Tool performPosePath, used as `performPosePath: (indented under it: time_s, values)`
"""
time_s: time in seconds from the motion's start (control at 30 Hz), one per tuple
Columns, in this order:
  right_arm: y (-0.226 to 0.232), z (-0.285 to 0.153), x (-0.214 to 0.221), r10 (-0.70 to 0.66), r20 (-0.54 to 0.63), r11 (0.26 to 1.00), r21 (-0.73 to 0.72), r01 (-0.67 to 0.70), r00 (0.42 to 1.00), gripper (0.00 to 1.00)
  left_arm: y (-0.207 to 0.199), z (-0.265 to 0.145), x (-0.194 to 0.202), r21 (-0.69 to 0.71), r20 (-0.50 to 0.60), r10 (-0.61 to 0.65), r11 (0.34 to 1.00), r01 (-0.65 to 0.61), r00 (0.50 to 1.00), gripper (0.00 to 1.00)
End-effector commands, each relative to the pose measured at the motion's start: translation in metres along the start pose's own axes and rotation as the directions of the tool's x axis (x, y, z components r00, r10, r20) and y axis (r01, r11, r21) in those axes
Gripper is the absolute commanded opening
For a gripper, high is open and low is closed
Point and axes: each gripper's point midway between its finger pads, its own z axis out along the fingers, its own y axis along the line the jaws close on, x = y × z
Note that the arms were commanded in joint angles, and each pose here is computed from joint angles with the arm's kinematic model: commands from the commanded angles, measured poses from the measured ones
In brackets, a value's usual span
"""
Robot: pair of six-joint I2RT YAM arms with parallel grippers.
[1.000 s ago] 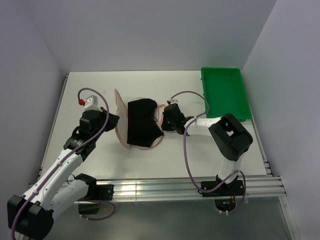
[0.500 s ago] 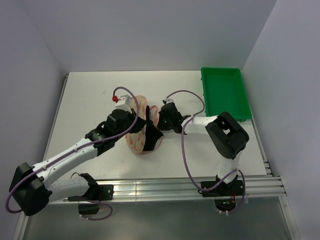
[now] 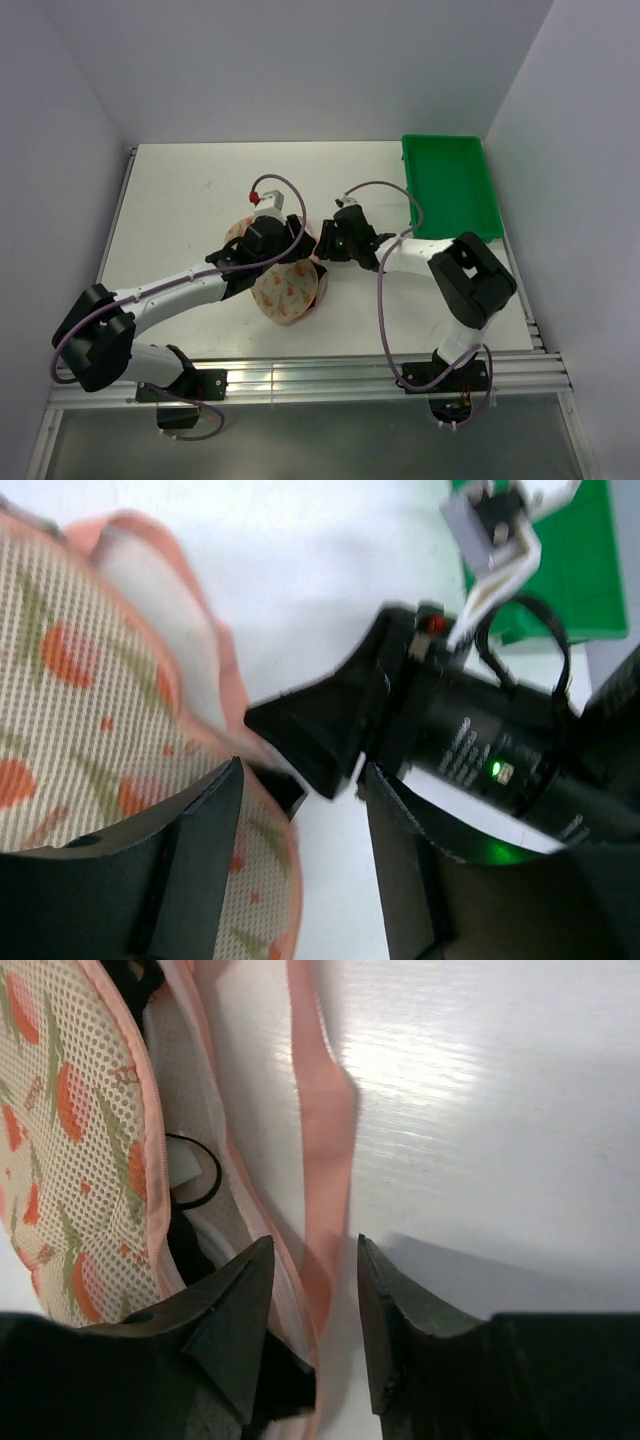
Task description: Place the bra in the laundry bag and zip it closed
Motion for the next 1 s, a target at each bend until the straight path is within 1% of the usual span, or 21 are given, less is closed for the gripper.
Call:
performPosePath:
  time_s: [0.0,0.07,0.1,0.13,0.17,0.2,0.23,0.27,0.3,0.33,0.37,0.4,0.47,0.5,0.53,0.6,0.67,0.73,0.77,0.8,0.97]
  values:
    - [0.003,-0.027,-0.030,-0.003,0.108,1.000,-0.011,0.004,0.994,0.48,-0.039,-0.004,-0.061,0.073,0.176,0.026,0.997,-0.039,0.984,0.59]
    - [-0.001,-0.035,-0.027,-0.006,0.112,1.000,-0.005,0.006,0.994,0.55,-0.028,0.000,-0.075,0.035,0.196,0.047,0.998,-0.055,0.979,0.59]
    - [0.005,-0.045,-0.032,0.005,0.137,1.000,-0.026,-0.002,0.991,0.58,-0.025,0.001,-0.084,0.029,0.207,0.042,0.998,-0.049,0.978,0.59]
    - [-0.001,-0.049,-0.023,0.010,0.130,1.000,-0.024,-0.007,0.991,0.66,-0.019,0.003,-0.091,0.023,0.214,0.034,0.999,-0.040,0.976,0.59]
    - [-0.001,-0.054,-0.021,0.023,0.136,0.999,-0.030,-0.020,0.990,0.71,-0.001,0.006,-0.110,-0.005,0.243,0.010,1.000,-0.009,0.970,0.59]
    - [-0.003,-0.065,-0.013,0.030,0.144,0.999,-0.045,-0.024,0.989,0.75,0.003,0.009,-0.117,0.005,0.234,-0.004,1.000,0.003,0.972,0.59]
    - [0.012,-0.078,-0.016,0.047,0.181,0.995,-0.100,-0.029,0.982,0.83,0.024,0.011,-0.132,-0.031,0.242,-0.022,0.999,0.031,0.970,0.59]
    - [0.017,-0.084,-0.008,0.051,0.178,0.992,-0.126,-0.028,0.983,0.87,0.036,0.013,-0.139,-0.062,0.248,-0.017,0.998,0.033,0.969,0.59]
    - [0.012,-0.086,0.012,0.049,0.151,0.991,-0.130,-0.030,0.987,0.90,0.049,0.017,-0.146,-0.111,0.258,-0.012,0.993,0.042,0.966,0.59]
    - [0.019,-0.090,0.021,0.050,0.139,0.987,-0.157,-0.028,0.989,0.95,0.062,0.019,-0.150,-0.143,0.258,-0.005,0.989,0.044,0.966,0.62]
    - [0.034,-0.099,0.035,0.050,0.116,0.979,-0.204,-0.025,0.992,0.96,0.084,0.020,-0.159,-0.179,0.268,-0.018,0.982,0.068,0.963,0.63]
    - [0.031,-0.099,0.055,0.046,0.079,0.979,-0.204,-0.029,0.996,0.98,0.101,0.027,-0.153,-0.209,0.242,-0.033,0.974,0.085,0.970,0.64]
    - [0.044,-0.107,0.078,0.054,0.038,0.964,-0.261,-0.042,0.998,0.99,0.130,0.028,-0.155,-0.235,0.235,-0.089,0.961,0.146,0.968,0.65]
    - [0.043,-0.107,0.089,0.049,0.018,0.964,-0.263,-0.043,0.999,0.99,0.141,0.032,-0.150,-0.243,0.230,-0.102,0.957,0.159,0.968,0.66]
    - [0.042,-0.107,0.094,0.048,0.010,0.966,-0.256,-0.043,0.999,0.99,0.155,0.032,-0.152,-0.256,0.239,-0.130,0.948,0.192,0.962,0.68]
    - [0.043,-0.105,0.098,0.031,-0.003,0.964,-0.263,-0.031,1.000,0.99,0.168,0.038,-0.147,-0.262,0.218,-0.156,0.942,0.211,0.964,0.70]
    - [0.045,-0.101,0.102,-0.007,-0.031,0.965,-0.260,-0.001,1.000,0.99,0.177,0.041,-0.146,-0.257,0.203,-0.188,0.937,0.237,0.961,0.70]
    - [0.056,-0.098,0.099,-0.015,-0.029,0.956,-0.294,0.005,0.999,0.97,0.187,0.046,-0.140,-0.273,0.192,-0.203,0.929,0.251,0.960,0.70]
    - [0.054,-0.092,0.104,-0.024,-0.051,0.958,-0.286,0.009,0.998,0.96,0.192,0.047,-0.134,-0.284,0.181,-0.209,0.925,0.254,0.961,0.69]
    - [0.058,-0.090,0.102,-0.027,-0.053,0.957,-0.290,0.011,0.998,0.92,0.195,0.046,-0.130,-0.291,0.177,-0.215,0.921,0.260,0.960,0.69]
    - [0.069,-0.090,0.100,-0.056,-0.043,0.937,-0.347,0.037,0.998,0.89,0.211,0.045,-0.115,-0.310,0.178,-0.241,0.906,0.287,0.954,0.69]
